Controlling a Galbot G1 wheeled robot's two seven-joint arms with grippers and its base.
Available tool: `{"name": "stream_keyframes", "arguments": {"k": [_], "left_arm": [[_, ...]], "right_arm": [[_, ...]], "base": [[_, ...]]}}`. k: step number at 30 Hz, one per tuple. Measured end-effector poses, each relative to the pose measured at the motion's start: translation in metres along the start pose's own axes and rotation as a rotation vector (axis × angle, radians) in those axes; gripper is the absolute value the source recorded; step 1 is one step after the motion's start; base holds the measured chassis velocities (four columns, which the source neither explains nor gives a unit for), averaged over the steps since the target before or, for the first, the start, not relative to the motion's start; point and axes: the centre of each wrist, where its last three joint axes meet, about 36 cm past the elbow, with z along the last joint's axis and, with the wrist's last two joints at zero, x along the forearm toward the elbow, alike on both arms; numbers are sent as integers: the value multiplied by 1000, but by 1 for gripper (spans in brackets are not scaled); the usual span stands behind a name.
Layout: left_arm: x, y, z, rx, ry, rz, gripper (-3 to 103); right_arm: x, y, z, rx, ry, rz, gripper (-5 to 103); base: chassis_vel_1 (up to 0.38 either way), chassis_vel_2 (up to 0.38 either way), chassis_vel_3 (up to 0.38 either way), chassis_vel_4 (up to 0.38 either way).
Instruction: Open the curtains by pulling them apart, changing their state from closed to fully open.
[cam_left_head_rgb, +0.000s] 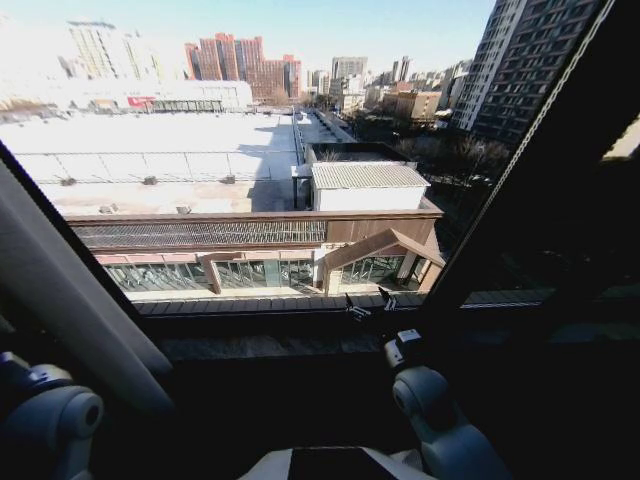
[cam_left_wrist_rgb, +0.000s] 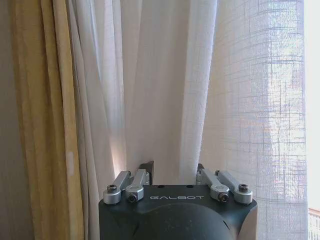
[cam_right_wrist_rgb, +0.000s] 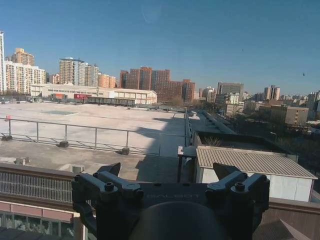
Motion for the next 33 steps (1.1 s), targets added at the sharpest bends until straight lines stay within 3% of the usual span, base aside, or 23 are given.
{"name": "stream_keyframes", "arguments": {"k": [2,3,5,8,9,11,12,13,14,17,18,22,27,30,33], "left_arm": [[13,2,-5,-14,10,12,40],[22,3,-9,-24,19,21,51],[27,4,-12,-33,26,29,51],[35,7,-9,-75,65,54,67],[35,7,-9,-75,65,54,67],[36,9,-6,-91,62,119,72],[37,11,-5,-93,51,221,83],[37,11,-5,-93,51,221,83],[37,12,-5,-90,42,293,83],[35,11,-7,-59,-26,518,97],[35,11,-7,-59,-26,518,97],[27,6,-4,-26,-95,784,100],[23,7,6,-23,-113,936,100],[23,5,10,-20,-110,947,100],[19,3,12,-11,-95,874,100]], "right_arm": [[1,-2,0,2,1,5,100],[1,-3,0,4,0,8,100],[1,-3,-1,5,-1,10,100],[1,-3,-2,4,-6,10,100],[1,-3,-2,4,-6,10,100],[0,-3,-3,3,-11,8,100],[-1,-3,-3,2,-11,8,100],[-1,-3,-3,2,-11,8,100],[0,-3,-3,2,-9,7,100],[1,-3,-2,0,-5,8,100],[1,-3,-2,0,-5,8,100],[2,-6,-6,1,-15,11,100],[2,-12,-8,-3,-18,23,100],[2,-14,-7,-2,-16,25,100],[0,-12,-8,-5,-18,18,100]], "base": [[0,0,0,0],[0,0,0,0],[0,0,0,0],[0,0,0,0],[0,0,0,0],[0,0,0,0],[0,0,0,0],[0,0,0,0],[0,0,0,0],[0,0,0,0],[0,0,0,0],[0,0,0,0],[0,0,0,0],[0,0,0,0],[0,0,0,0]]}}
